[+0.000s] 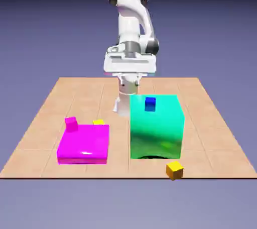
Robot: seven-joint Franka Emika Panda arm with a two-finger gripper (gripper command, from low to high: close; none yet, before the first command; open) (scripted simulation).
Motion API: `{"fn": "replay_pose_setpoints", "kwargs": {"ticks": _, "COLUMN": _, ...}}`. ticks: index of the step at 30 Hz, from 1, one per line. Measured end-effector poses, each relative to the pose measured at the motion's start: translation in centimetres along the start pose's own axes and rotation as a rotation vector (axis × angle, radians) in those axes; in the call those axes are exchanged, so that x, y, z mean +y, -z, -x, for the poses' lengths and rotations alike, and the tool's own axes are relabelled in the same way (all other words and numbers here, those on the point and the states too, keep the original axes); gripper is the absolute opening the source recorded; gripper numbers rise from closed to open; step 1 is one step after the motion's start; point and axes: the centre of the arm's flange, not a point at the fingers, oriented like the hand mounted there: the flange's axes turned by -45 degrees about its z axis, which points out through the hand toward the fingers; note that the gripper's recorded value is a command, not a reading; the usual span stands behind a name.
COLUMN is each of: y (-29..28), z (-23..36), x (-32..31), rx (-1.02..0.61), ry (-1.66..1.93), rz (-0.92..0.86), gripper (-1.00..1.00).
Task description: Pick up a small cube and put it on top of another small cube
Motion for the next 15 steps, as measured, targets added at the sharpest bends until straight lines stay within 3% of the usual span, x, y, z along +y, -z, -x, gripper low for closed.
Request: {"fn": "replay_pose_setpoints", "kwargs": {"ticks": 15, "y": -12.8, "z": -7.3, "x": -7.8, "rx": -0.484, "ry": 0.177, "rz": -0.057, "gripper": 0.00}}
